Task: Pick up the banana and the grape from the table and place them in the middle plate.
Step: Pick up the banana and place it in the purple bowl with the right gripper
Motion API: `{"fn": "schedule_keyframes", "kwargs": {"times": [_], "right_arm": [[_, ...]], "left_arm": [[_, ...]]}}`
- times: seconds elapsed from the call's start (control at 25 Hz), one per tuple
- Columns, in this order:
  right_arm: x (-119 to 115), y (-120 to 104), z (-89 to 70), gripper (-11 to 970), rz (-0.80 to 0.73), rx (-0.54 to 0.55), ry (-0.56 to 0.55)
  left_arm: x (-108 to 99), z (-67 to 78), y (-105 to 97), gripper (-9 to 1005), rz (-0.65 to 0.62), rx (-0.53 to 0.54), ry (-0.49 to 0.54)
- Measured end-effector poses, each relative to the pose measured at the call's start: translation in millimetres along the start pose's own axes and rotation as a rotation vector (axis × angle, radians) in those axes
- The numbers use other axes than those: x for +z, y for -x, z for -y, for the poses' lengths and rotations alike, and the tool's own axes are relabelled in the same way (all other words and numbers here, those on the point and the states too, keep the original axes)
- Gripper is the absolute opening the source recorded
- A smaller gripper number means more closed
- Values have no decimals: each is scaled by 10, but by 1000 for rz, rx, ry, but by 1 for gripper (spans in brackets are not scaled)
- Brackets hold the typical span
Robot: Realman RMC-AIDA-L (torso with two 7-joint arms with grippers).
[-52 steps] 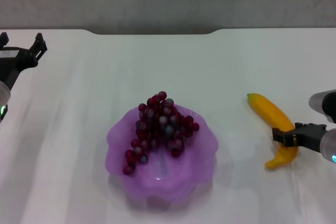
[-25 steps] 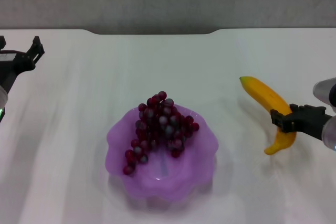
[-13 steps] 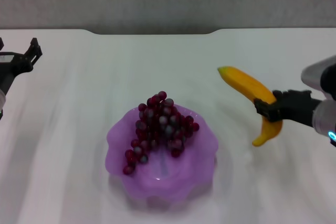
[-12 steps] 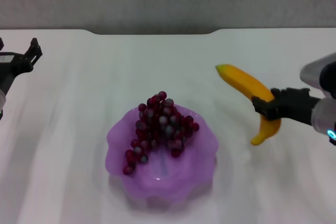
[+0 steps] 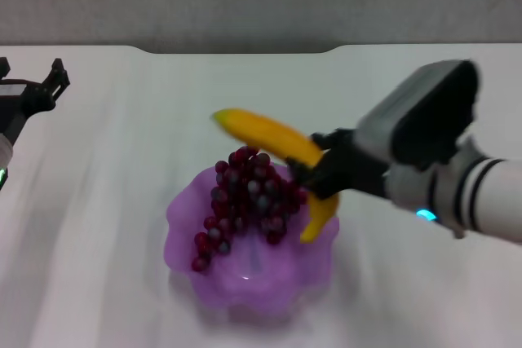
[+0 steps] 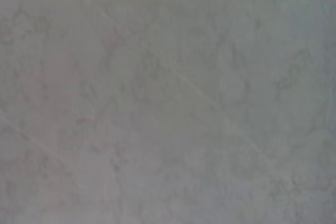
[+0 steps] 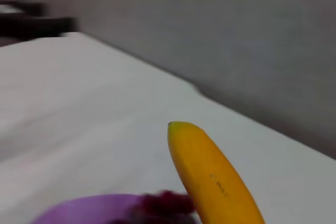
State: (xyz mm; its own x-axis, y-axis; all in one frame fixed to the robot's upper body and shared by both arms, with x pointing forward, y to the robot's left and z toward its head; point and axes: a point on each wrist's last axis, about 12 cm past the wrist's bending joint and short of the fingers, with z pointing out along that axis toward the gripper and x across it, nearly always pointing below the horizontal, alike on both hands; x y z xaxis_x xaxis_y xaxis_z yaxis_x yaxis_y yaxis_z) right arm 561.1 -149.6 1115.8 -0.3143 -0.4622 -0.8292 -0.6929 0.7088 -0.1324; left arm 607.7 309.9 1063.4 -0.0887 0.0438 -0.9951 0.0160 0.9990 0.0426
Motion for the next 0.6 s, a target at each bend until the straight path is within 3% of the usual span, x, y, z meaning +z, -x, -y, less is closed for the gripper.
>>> {"fn": "schedule_keyframes", "kwargs": {"times": [0.32,0.6], "right_arm": [[194,67,-450,579,-8,-113,135],[215,-49,-485,591,-41,-108,144]], "left_arm": [[30,40,26,861,4,-1,-8],[33,43,28,862,4,0,-9]]}}
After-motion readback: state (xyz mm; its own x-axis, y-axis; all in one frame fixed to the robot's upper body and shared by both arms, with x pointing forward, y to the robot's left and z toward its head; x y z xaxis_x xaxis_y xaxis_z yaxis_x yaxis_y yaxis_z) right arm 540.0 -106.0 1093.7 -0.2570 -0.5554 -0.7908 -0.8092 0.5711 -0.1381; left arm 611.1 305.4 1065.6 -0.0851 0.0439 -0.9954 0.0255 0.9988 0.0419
